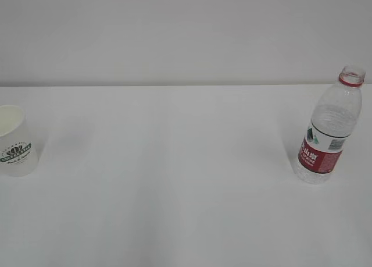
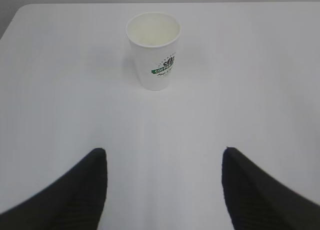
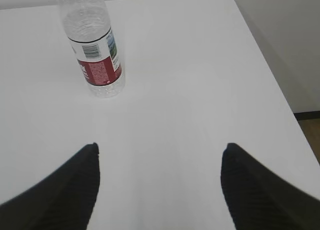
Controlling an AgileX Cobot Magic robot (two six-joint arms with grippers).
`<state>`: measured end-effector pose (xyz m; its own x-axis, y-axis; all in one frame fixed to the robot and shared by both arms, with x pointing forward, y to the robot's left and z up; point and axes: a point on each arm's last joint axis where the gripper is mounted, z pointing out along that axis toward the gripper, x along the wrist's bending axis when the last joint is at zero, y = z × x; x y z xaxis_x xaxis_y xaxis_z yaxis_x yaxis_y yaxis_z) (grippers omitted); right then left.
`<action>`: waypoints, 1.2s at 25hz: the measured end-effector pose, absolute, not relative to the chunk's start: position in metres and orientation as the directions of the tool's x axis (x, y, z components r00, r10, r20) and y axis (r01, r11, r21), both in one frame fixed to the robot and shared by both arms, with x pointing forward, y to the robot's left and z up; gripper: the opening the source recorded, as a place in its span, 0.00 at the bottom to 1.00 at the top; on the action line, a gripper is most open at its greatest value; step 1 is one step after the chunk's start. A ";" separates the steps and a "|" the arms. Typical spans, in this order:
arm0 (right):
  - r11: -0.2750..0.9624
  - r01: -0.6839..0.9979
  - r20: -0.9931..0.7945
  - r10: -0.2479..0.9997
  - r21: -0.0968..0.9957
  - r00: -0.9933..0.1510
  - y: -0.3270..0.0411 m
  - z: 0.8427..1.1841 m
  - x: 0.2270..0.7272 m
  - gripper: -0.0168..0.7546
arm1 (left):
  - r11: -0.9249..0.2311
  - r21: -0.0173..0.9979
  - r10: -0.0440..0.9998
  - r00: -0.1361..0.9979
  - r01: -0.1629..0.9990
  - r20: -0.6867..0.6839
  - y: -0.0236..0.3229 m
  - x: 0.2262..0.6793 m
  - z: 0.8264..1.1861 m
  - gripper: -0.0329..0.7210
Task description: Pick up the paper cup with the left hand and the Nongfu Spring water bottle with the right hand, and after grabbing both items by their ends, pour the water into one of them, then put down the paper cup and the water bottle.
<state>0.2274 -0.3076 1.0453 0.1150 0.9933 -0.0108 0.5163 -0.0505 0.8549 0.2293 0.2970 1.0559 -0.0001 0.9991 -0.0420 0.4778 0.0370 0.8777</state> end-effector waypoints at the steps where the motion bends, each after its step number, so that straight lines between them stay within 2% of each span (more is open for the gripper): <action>1: -0.051 0.516 -0.011 0.993 0.855 0.115 -0.308 1.045 0.227 0.76 | 0.037 0.878 0.999 0.000 0.478 -0.042 0.297 0.229 1.056 0.74; 23: -0.051 0.516 -0.011 0.993 0.855 0.115 -0.308 1.045 0.227 0.76 | 0.037 0.879 0.999 0.000 0.476 -0.042 0.297 0.229 1.056 0.73; 30: -0.056 0.475 0.009 0.995 0.878 0.101 -0.306 1.052 0.227 0.76 | 0.038 0.907 0.999 0.000 0.419 -0.042 0.297 0.231 1.064 0.73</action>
<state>0.2274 -0.3058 1.0518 0.1010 0.9948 0.0085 0.4751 -0.0558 0.8782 0.2306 0.2971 1.0641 0.0002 0.9991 -0.0418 0.4194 0.0378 0.9070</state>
